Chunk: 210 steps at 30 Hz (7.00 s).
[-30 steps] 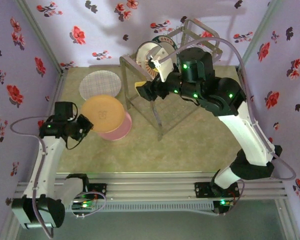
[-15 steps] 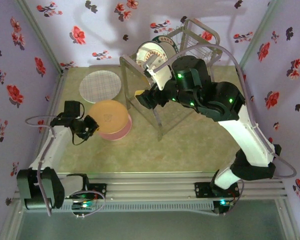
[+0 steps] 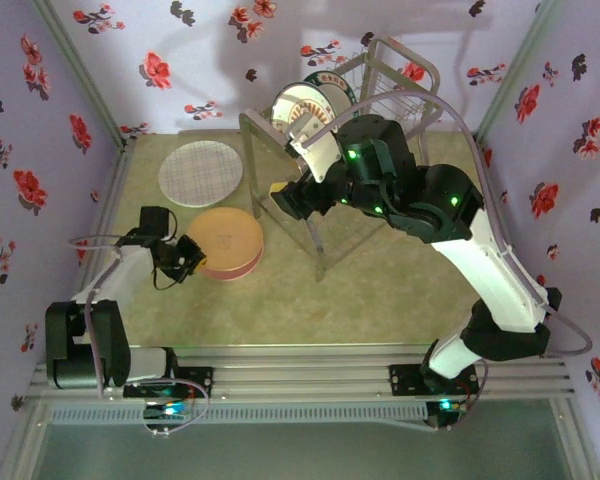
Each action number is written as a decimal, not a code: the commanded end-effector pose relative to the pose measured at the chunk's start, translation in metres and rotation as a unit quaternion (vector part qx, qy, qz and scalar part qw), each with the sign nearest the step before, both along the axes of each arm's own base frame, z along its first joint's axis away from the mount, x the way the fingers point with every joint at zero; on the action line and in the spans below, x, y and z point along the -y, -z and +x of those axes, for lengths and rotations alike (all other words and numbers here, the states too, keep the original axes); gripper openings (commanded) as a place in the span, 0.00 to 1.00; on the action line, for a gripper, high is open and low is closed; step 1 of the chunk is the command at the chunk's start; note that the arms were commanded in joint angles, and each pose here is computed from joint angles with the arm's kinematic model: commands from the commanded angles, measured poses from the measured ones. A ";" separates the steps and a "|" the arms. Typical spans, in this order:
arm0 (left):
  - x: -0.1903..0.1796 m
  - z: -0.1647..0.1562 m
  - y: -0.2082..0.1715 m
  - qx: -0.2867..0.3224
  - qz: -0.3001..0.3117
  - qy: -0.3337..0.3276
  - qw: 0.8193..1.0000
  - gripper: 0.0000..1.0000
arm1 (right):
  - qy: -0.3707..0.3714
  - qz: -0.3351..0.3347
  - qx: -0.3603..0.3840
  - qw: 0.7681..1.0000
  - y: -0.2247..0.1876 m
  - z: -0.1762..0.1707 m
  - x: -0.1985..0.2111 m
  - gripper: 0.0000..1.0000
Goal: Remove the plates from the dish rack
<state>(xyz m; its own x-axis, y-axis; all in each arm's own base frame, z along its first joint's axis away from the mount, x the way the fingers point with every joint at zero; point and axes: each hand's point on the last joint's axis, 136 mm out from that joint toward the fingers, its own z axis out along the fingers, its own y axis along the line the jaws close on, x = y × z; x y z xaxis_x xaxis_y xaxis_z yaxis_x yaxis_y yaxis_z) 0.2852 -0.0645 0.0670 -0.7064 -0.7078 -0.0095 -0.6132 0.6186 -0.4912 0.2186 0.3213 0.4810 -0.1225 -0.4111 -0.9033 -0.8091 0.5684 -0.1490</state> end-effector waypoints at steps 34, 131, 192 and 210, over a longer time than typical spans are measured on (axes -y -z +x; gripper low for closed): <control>0.005 0.000 0.019 -0.012 -0.006 0.018 1.000 0.00 | -0.003 0.015 0.024 1.000 -0.013 0.002 -0.005 0.83; 0.172 -0.018 -0.531 0.695 -0.033 0.223 0.682 0.59 | 0.207 0.156 -0.164 0.952 0.031 0.191 0.117 0.50; 0.176 -0.009 -0.522 0.695 -0.010 0.210 0.688 0.59 | 0.233 0.119 -0.029 0.965 -0.027 0.170 0.118 0.00; 0.204 0.003 -0.516 0.674 -0.068 0.224 0.701 0.59 | 0.338 0.150 0.106 0.923 -0.101 0.141 0.187 0.00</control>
